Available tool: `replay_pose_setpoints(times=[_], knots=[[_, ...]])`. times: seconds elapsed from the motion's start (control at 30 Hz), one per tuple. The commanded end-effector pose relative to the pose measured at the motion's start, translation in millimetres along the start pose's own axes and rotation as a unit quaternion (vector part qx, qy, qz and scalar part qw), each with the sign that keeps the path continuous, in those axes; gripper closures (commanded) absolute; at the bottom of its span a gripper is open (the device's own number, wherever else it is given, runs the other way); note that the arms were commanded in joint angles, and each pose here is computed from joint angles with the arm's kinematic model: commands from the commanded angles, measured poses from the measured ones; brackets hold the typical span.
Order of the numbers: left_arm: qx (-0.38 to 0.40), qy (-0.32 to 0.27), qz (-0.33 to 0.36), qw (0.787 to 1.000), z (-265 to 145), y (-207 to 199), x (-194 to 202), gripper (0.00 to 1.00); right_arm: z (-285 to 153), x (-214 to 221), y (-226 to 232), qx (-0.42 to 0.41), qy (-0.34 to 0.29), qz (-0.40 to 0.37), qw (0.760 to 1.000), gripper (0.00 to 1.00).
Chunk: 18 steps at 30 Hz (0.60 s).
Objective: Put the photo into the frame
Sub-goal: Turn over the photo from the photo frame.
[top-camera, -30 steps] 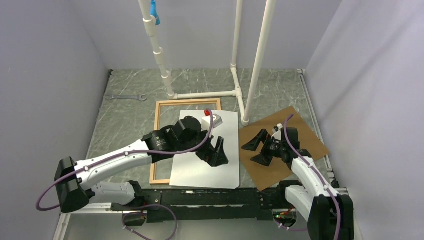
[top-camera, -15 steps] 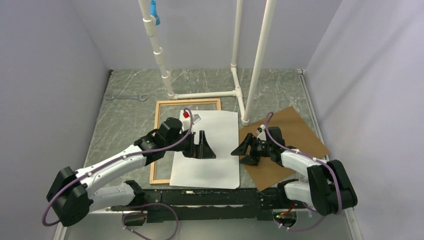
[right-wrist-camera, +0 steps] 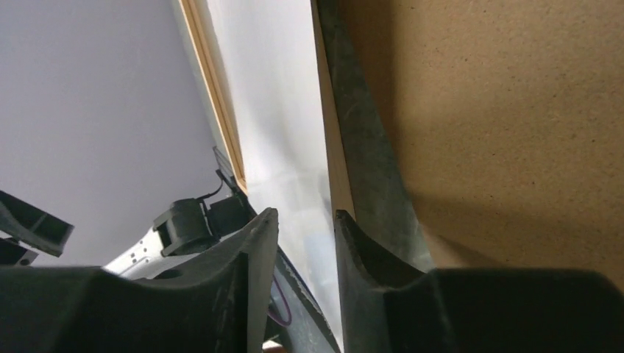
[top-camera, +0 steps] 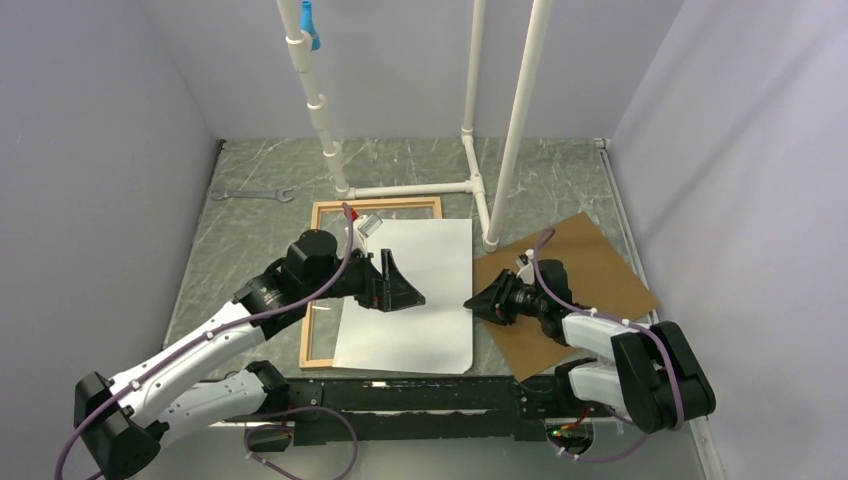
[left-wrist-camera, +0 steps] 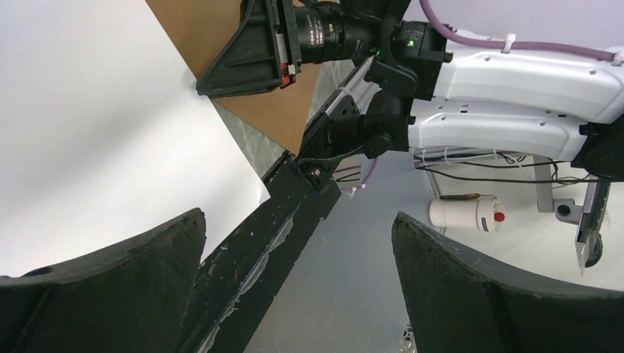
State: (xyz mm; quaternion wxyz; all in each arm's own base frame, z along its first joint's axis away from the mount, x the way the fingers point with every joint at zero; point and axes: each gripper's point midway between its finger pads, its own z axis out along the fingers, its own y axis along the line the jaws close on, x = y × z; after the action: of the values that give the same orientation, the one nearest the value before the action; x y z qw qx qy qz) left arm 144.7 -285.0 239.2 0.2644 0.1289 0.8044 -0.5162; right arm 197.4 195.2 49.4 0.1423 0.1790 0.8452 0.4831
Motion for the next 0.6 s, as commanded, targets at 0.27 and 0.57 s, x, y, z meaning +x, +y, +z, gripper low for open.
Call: replay_pose_setpoints(times=[0.27,0.57], knots=[[0.001,-0.025,0.002,1.000,-13.0,-11.0,-10.9,0.01,-1.5,-17.0,48.7,-0.086,-0.032,-0.037,0.995,0.98],[-0.073,-0.050,0.002,0.996,-26.0,13.6,-13.9,0.01,4.4,-14.1,73.4,-0.039,-0.026,-0.097,0.994,1.00]])
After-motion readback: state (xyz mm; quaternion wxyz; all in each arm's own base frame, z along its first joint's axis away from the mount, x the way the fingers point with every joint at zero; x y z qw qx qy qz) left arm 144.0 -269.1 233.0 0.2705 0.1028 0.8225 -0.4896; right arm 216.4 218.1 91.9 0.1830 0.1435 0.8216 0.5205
